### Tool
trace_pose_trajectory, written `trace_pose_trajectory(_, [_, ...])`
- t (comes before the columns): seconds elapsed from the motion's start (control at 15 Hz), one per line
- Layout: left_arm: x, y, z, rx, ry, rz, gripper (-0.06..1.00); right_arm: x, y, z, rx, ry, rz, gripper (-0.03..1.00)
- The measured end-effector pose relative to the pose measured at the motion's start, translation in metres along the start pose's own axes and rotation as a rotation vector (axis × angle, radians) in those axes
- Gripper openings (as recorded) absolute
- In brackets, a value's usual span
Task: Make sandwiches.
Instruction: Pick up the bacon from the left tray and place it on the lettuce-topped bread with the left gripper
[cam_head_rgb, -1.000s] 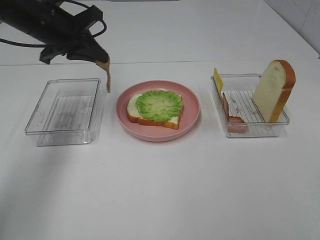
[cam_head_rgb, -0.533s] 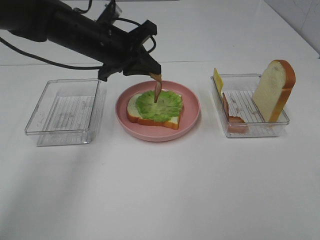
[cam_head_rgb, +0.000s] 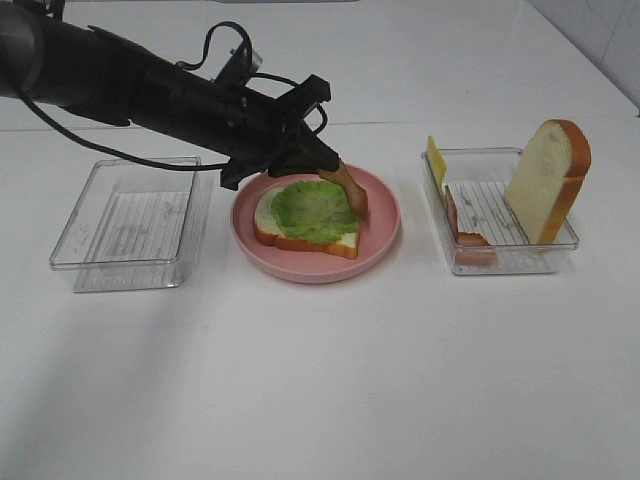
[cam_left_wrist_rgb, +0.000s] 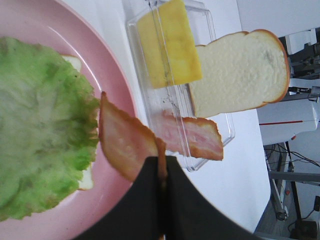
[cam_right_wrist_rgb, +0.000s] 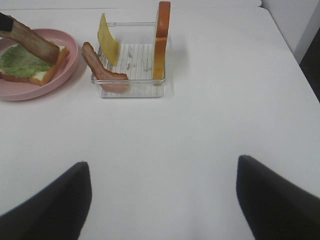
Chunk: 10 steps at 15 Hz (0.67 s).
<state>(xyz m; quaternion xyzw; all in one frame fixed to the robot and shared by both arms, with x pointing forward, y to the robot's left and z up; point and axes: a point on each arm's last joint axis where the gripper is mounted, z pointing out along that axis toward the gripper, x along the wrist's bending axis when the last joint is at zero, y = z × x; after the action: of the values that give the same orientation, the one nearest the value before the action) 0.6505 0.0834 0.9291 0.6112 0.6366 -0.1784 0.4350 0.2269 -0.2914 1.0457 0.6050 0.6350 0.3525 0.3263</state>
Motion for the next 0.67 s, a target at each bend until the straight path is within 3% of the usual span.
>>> trace_pose_trajectory(0.2, [0.014, 0.006, -0.007, -0.001, 0.072, 0.069, 0.01, 0.000, 0.000, 0.000, 0.000, 0.000, 0.000, 0.75])
trace_pose_trajectory(0.27, [0.016, 0.005, -0.007, 0.015, 0.093, 0.104, 0.07, 0.000, 0.000, 0.000, 0.000, 0.000, 0.000, 0.75])
trace_pose_trajectory(0.33, [0.017, 0.004, -0.007, 0.022, 0.102, 0.120, 0.17, 0.000, 0.000, 0.000, 0.000, 0.000, 0.000, 0.75])
trace_pose_trajectory(0.4, [0.017, 0.004, -0.007, 0.023, 0.107, 0.126, 0.35, 0.000, 0.000, 0.000, 0.000, 0.000, 0.000, 0.75])
trace_pose_trajectory(0.47, [0.017, 0.005, -0.008, 0.022, 0.112, 0.136, 0.71, 0.000, 0.000, 0.000, 0.000, 0.000, 0.000, 0.75])
trace_pose_trajectory(0.53, [0.014, 0.006, -0.011, 0.019, 0.113, 0.149, 0.80, 0.000, 0.000, 0.000, 0.000, 0.000, 0.000, 0.75])
trace_pose_trajectory(0.67, [0.008, 0.012, -0.025, 0.011, 0.114, 0.188, 0.85, 0.000, 0.000, 0.000, 0.000, 0.000, 0.000, 0.75])
